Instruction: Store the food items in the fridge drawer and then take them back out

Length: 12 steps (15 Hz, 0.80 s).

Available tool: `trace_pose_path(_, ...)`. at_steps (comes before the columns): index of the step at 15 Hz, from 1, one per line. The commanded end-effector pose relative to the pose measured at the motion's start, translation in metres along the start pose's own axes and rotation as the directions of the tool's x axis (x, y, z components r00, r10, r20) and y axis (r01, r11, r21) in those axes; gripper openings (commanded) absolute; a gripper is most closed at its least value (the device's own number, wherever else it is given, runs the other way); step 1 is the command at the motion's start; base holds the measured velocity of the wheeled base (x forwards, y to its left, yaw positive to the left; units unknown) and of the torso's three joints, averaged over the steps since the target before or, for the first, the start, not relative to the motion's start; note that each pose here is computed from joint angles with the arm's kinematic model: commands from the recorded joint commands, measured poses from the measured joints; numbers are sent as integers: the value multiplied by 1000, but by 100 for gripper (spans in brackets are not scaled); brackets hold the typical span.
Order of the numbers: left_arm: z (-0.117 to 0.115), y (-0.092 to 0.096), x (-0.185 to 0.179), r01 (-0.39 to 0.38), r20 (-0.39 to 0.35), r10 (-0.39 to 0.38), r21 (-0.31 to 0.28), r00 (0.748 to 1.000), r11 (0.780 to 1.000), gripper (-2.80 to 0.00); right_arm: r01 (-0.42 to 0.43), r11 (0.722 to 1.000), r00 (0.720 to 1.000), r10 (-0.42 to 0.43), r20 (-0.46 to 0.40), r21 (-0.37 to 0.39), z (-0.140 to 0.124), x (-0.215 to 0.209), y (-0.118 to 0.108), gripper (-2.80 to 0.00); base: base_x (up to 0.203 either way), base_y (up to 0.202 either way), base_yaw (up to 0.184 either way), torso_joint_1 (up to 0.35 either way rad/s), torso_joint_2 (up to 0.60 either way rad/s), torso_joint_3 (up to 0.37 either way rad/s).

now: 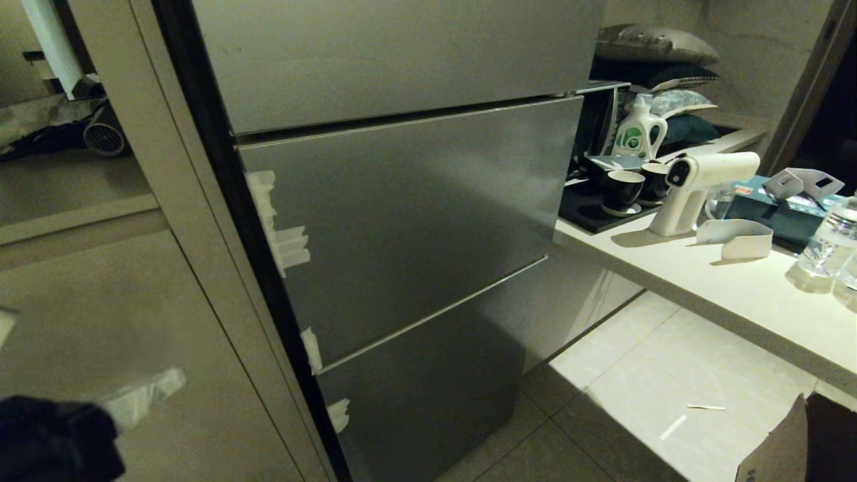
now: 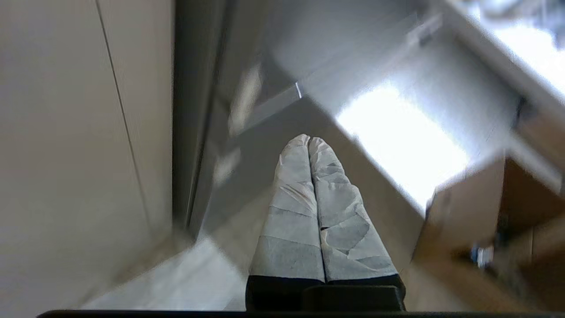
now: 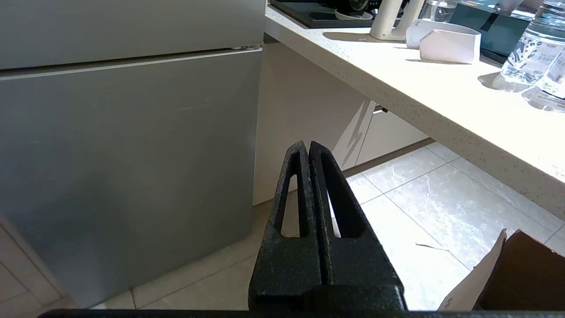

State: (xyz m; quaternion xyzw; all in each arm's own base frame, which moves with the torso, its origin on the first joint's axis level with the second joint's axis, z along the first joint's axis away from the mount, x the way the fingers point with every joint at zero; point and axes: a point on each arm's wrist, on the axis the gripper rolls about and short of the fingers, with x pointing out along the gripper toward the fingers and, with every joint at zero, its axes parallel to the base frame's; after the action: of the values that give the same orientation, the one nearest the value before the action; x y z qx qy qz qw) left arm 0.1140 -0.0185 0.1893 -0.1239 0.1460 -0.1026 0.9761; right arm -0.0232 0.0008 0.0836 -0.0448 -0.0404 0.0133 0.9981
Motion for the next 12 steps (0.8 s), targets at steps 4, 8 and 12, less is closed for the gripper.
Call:
trace_pose_path(4,25,22,27,-145,72,150,-71,986,987,-280,-3,1000,1000,3,-29,0,-9,2,1,-280,0,0,0,0,0,0)
trace_pose_path(8,32,39,24,-246,104,257,-110,961,963,-280,-4,1000,1000,4,-29,0,-9,2,1,-280,0,0,0,0,0,0)
trace_pose_path(12,39,39,20,-256,142,271,-112,952,960,-280,-3,1000,1000,3,-29,0,-9,2,1,-280,0,0,0,0,0,0)
